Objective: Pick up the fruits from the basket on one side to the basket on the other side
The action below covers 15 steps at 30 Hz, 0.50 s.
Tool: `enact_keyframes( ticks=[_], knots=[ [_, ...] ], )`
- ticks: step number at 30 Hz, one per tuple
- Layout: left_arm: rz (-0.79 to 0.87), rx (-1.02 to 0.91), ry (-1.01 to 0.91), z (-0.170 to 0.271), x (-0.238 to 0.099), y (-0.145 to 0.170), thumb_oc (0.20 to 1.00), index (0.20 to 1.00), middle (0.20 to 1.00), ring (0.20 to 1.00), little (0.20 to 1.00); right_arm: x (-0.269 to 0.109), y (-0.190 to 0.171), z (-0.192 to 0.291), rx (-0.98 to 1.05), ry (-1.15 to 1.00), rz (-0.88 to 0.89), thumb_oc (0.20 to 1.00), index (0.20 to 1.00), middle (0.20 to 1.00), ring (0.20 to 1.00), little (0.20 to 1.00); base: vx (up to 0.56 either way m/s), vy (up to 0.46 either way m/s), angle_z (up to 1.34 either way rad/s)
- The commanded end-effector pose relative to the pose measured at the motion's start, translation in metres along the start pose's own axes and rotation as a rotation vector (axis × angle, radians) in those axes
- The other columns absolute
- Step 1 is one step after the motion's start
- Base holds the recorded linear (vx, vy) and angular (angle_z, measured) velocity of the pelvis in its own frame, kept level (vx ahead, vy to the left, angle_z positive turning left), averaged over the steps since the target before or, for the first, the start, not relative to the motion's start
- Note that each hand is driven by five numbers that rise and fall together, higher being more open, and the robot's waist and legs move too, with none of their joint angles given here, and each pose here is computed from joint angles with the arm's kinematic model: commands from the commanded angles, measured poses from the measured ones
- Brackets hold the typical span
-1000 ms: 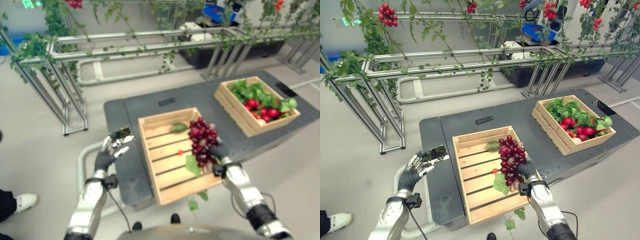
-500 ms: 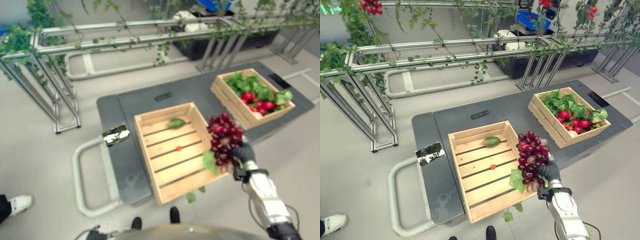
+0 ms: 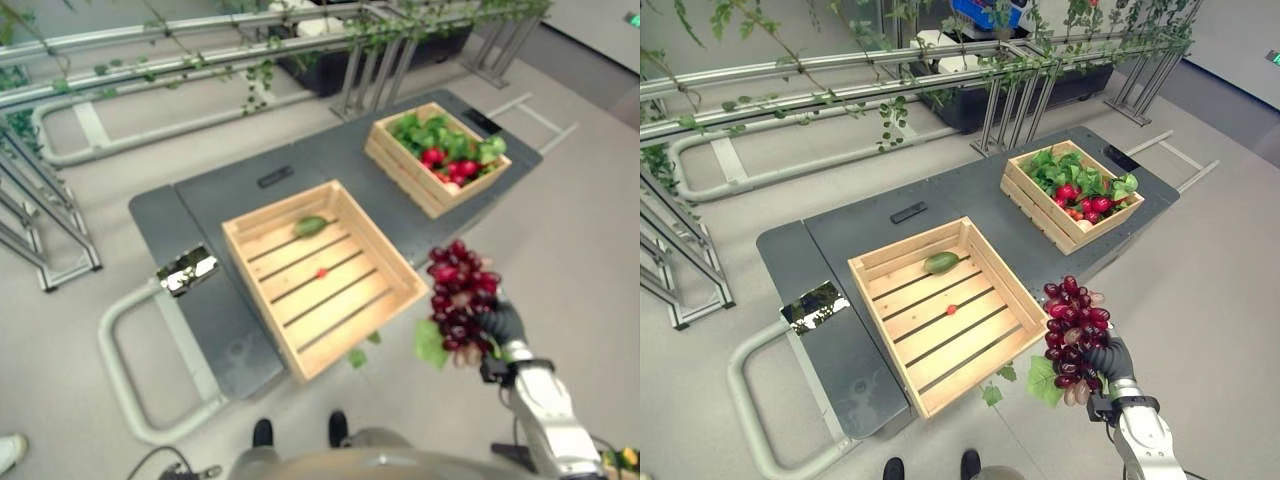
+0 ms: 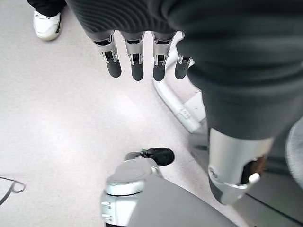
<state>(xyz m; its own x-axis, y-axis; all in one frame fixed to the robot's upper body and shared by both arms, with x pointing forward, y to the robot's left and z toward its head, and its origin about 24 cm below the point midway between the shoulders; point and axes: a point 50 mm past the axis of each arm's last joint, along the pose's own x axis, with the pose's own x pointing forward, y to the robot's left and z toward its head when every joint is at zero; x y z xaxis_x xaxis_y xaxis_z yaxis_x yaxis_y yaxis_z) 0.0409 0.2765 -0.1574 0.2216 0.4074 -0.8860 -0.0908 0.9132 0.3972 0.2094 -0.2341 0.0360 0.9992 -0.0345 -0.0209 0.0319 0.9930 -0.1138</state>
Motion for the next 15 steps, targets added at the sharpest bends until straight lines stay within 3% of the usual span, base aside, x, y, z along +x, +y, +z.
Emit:
enact_keyframes(
  ticks=[1,7,15],
  knots=[
    [0.018,0.046,0.005,0.0,0.001,0.008,1.0,1.0,1.0,1.0,1.0,0.006,-0.011,0.046,-0.001,-0.241,-0.038,0.2,0.2,0.2,0.2,0.2,-0.1,-0.053,-0.98],
    [0.017,0.03,-0.052,0.014,0.001,0.0,1.0,1.0,1.0,1.0,1.0,0.008,-0.012,0.046,0.006,-0.24,-0.064,0.2,0.2,0.2,0.2,0.2,-0.17,-0.061,-0.2],
    [0.04,-0.049,-0.116,0.029,-0.002,-0.022,1.0,1.0,1.0,1.0,1.0,0.017,-0.012,0.065,-0.044,-0.314,-0.049,0.2,0.2,0.2,0.2,0.2,-0.17,-0.134,-0.61]
  ],
)
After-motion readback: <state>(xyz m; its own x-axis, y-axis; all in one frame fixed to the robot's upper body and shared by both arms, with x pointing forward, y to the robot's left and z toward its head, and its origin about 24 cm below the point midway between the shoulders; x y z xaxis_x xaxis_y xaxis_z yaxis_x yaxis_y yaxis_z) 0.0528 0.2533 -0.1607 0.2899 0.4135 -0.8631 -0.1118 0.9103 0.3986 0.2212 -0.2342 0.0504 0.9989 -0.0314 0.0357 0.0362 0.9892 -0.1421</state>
